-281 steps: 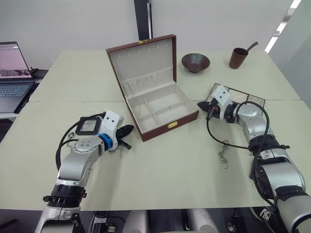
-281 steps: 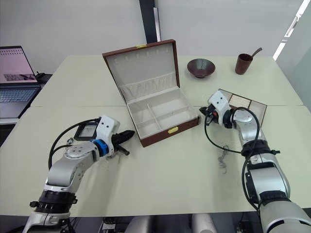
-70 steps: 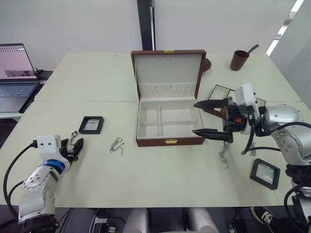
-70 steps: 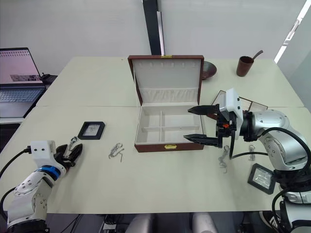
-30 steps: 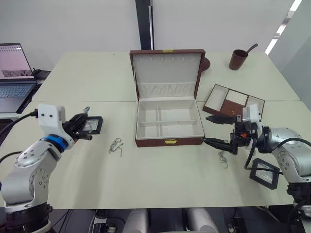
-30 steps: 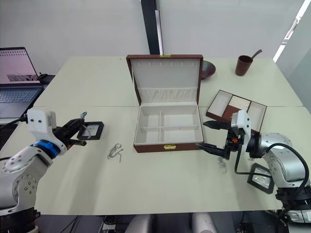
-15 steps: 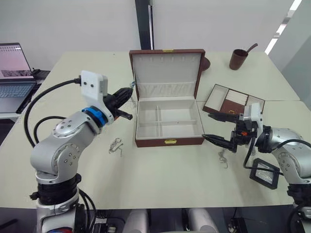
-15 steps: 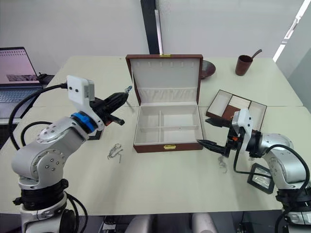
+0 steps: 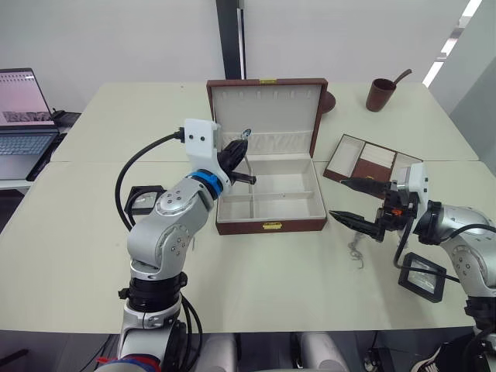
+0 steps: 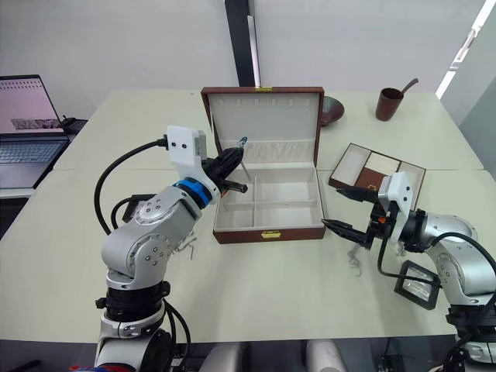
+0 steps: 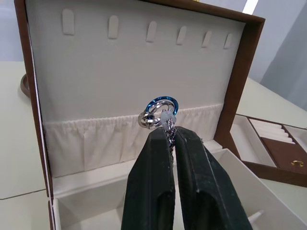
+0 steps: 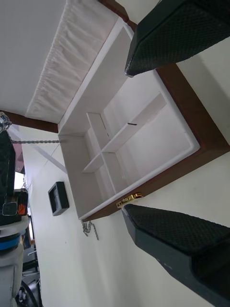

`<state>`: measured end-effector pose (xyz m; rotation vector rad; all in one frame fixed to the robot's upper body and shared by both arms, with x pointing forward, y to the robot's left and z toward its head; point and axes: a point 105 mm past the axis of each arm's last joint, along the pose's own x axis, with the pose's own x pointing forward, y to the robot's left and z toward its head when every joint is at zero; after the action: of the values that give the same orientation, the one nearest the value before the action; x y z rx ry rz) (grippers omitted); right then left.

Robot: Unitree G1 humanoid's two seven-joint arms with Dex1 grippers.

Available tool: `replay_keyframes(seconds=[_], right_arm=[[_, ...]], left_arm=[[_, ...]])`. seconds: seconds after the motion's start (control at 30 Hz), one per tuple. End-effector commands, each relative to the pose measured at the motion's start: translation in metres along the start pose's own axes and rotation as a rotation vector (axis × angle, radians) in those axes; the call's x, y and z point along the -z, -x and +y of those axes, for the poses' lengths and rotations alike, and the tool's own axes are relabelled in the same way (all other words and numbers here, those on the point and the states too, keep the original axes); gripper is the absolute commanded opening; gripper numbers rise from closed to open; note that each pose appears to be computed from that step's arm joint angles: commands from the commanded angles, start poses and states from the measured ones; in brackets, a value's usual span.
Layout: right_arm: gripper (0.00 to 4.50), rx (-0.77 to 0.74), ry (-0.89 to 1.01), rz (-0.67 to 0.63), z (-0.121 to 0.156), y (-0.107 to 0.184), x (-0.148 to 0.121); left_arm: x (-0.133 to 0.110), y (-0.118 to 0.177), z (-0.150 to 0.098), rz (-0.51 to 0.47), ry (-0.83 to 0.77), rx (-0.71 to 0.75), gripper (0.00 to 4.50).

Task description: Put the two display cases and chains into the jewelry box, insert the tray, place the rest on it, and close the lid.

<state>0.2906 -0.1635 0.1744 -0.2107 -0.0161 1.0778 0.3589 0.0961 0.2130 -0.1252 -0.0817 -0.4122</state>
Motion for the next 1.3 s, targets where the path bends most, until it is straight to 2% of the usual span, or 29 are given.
replay_keyframes(seconds=[0.03, 0.17, 0.6, 1.3], right_arm=[[4.50, 0.011, 0.044, -0.022, -0.002, 0.003, -0.014], [4.50, 0.015, 0.043, -0.021, -0.003, 0.003, -0.014], [4.50, 0.021, 0.045, -0.018, -0.005, 0.003, -0.017], [4.50, 0.032, 0.042, -0.013, -0.007, 0.003, -0.017]], left_arm=[[-0.003, -0.005, 0.007, -0.041, -0.026, -0.056, 0.01], [0.012, -0.006, 0.015, -0.005, -0.058, -0.091, 0.01], [0.046, -0.005, 0.013, 0.080, -0.077, -0.071, 0.01], [0.048, -0.005, 0.013, 0.082, -0.064, -0.077, 0.01]])
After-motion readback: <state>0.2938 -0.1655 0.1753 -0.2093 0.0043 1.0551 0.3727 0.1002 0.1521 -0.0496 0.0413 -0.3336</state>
